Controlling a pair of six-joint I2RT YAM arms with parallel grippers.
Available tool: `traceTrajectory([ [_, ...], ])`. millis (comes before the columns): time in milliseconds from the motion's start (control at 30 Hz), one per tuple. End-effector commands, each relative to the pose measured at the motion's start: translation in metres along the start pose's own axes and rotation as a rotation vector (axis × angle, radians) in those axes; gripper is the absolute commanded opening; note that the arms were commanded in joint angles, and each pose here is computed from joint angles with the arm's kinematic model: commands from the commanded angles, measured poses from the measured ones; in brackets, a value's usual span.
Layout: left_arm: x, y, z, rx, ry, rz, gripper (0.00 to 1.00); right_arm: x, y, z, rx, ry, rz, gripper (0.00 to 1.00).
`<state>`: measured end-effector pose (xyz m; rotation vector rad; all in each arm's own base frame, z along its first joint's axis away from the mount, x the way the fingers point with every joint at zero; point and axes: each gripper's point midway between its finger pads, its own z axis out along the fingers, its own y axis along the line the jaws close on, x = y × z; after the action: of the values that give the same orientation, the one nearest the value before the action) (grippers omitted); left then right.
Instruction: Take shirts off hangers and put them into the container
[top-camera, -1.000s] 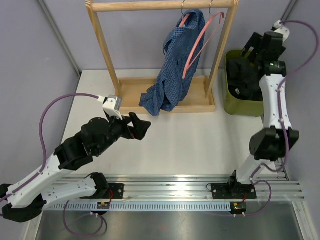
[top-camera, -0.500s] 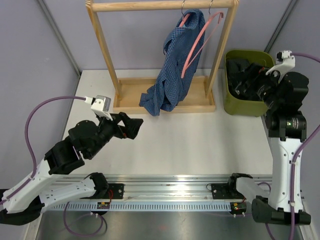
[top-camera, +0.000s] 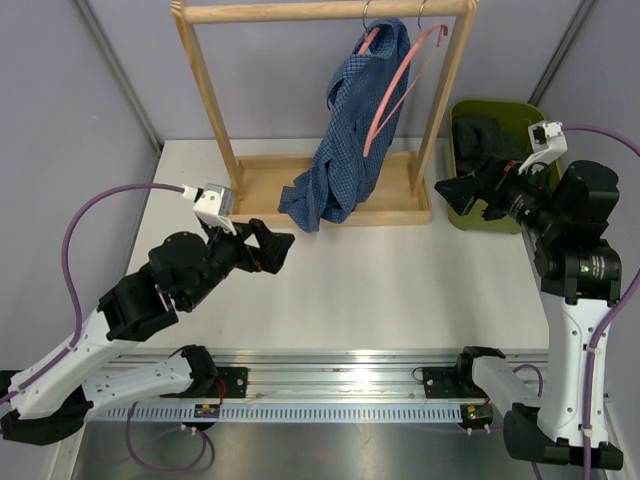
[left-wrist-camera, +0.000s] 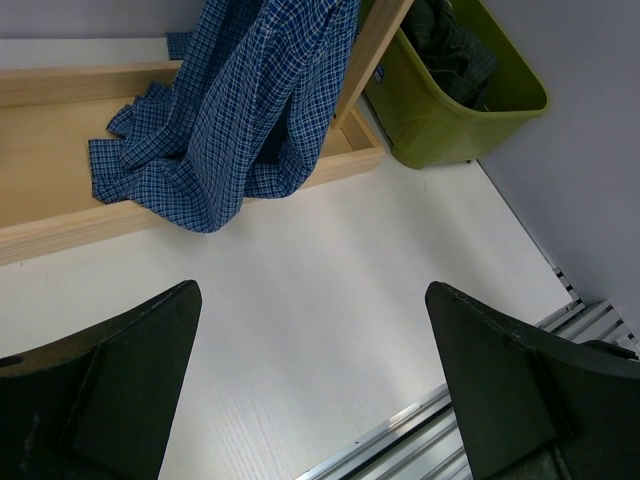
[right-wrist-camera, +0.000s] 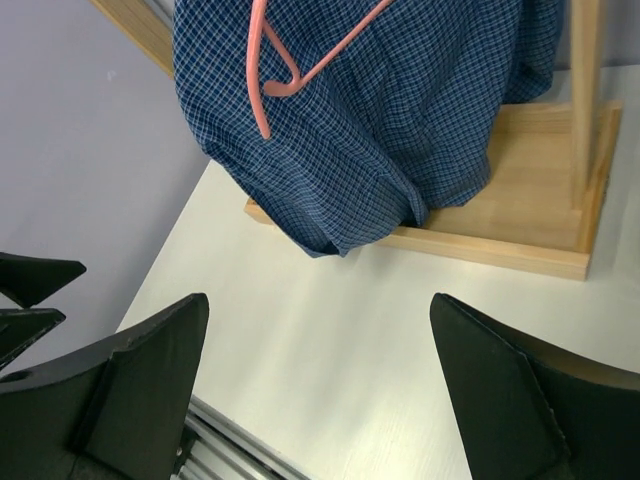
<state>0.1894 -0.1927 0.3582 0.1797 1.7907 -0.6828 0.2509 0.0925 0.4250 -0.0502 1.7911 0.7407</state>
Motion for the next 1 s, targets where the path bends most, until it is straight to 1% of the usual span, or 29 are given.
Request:
traceTrajectory([
  [0, -0.029, -0.014, -0.004, 0.047, -0.074, -0.024, 0.99, 0.012, 0.02, 0.004, -0.121, 0.075, -0.013, 1.0],
  [133, -0.032, -0.017, -0.002, 0.052, -0.066, -0.017, 0.99, 0.008, 0.033, 0.007, -0.174, 0.067, -0.028, 0.99],
  [200, -0.033, -0.017, -0.002, 0.047, -0.067, -0.013, 0.99, 0.013, 0.048, 0.011, -0.23, 0.089, -0.046, 0.99],
  [400, -0.038, -0.016, -0.004, 0.044, -0.079, -0.006, 0.99, 0.009, 0.071, 0.024, -0.304, 0.076, -0.06, 1.0],
  [467, -0.039, -0.016, -0.005, 0.045, -0.083, -0.005, 0.99, 0.01, 0.086, 0.029, -0.338, 0.087, -0.072, 1.0],
  [533, -0.039, -0.016, -0.004, 0.042, -0.084, -0.006, 0.99, 0.001, 0.092, 0.036, -0.322, 0.069, -0.103, 0.99],
  [567, -0.04, -0.015, -0.004, 0.039, -0.089, -0.006, 0.99, 0.003, 0.105, 0.037, -0.349, 0.081, -0.118, 0.99],
  [600, -0.038, -0.015, -0.003, 0.038, -0.086, -0.006, 0.99, -0.006, 0.108, 0.041, -0.328, 0.06, -0.128, 0.99],
  [700, -0.037, -0.014, -0.003, 0.037, -0.082, -0.006, 0.99, -0.018, 0.127, 0.052, -0.352, 0.047, -0.153, 1.0],
  [767, -0.035, -0.014, -0.002, 0.034, -0.079, -0.009, 0.99, -0.018, 0.14, 0.059, -0.369, 0.052, -0.167, 0.99],
  [833, -0.032, -0.013, -0.002, 0.035, -0.077, -0.013, 0.99, -0.025, 0.146, 0.077, -0.341, 0.043, -0.186, 0.99],
  [967, -0.03, -0.01, -0.005, 0.034, -0.082, -0.026, 0.99, -0.022, 0.16, 0.112, -0.279, 0.076, -0.232, 0.99],
])
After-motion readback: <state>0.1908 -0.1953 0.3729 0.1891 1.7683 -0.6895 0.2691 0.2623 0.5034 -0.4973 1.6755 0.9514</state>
